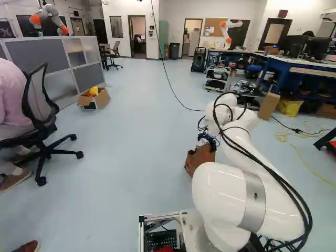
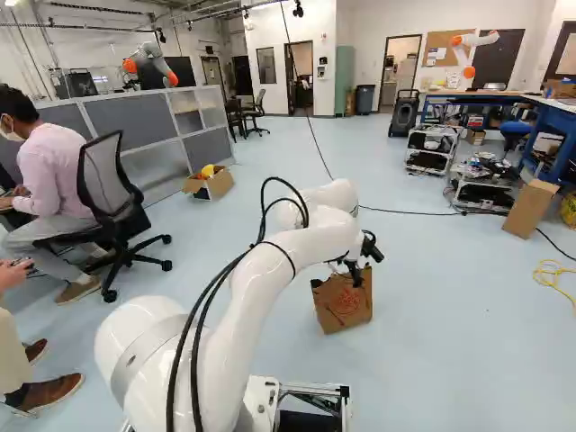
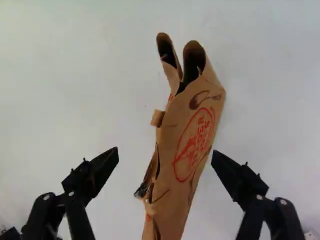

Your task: Pick up the grocery bag from the ground

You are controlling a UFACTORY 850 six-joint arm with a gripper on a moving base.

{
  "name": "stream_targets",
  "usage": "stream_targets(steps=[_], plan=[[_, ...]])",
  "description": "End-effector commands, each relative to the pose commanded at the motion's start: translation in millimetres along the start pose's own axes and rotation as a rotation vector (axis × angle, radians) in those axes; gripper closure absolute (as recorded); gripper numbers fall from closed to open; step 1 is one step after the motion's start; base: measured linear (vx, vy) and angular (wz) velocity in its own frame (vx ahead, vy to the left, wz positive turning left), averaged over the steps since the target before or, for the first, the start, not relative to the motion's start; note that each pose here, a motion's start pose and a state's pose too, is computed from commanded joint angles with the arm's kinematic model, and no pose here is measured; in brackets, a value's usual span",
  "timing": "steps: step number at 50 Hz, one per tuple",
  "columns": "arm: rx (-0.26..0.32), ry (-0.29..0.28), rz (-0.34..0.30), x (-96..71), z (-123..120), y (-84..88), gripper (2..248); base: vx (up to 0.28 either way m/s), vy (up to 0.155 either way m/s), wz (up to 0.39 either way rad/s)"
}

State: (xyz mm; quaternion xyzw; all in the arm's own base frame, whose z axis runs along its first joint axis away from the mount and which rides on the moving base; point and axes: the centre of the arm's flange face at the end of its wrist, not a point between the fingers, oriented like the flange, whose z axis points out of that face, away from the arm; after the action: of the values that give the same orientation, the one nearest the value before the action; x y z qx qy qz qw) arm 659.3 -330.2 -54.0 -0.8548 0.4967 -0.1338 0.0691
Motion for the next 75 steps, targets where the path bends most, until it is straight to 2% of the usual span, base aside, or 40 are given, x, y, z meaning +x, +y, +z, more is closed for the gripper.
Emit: stream_targets(steps=[17,35,36,41,42,46,47,51,52,56,57,62,63,75], plan=[[0.002,0.004,0.001,-9.4,43.3,14.5,3,0.0,0.0,0.0],[0.003,0.005,0.001,-11.1,49.8,16.7,5,0.0,0.0,0.0],[0.003,0.005,0.001,-11.1,49.8,16.7,41,0.0,0.0,0.0],[0.003,0.005,0.001,-11.1,49.8,16.7,41,0.0,0.0,0.0],[0.003,0.005,0.001,-11.1,49.8,16.7,79,0.0,0.0,0.0],[0.003,0.005,0.001,-11.1,49.8,16.7,79,0.0,0.0,0.0],[0.003,0.005,0.001,-11.1,49.8,16.7,117,0.0,0.0,0.0],[0.003,0.005,0.001,-11.1,49.8,16.7,117,0.0,0.0,0.0],[0.003,0.005,0.001,-11.1,49.8,16.7,156,0.0,0.0,0.0],[0.003,0.005,0.001,-11.1,49.8,16.7,156,0.0,0.0,0.0],[0.003,0.005,0.001,-11.1,49.8,16.7,194,0.0,0.0,0.0],[0.003,0.005,0.001,-11.1,49.8,16.7,194,0.0,0.0,0.0],[0.003,0.005,0.001,-11.1,49.8,16.7,227,0.0,0.0,0.0],[0.003,0.005,0.001,-11.1,49.8,16.7,228,0.0,0.0,0.0]])
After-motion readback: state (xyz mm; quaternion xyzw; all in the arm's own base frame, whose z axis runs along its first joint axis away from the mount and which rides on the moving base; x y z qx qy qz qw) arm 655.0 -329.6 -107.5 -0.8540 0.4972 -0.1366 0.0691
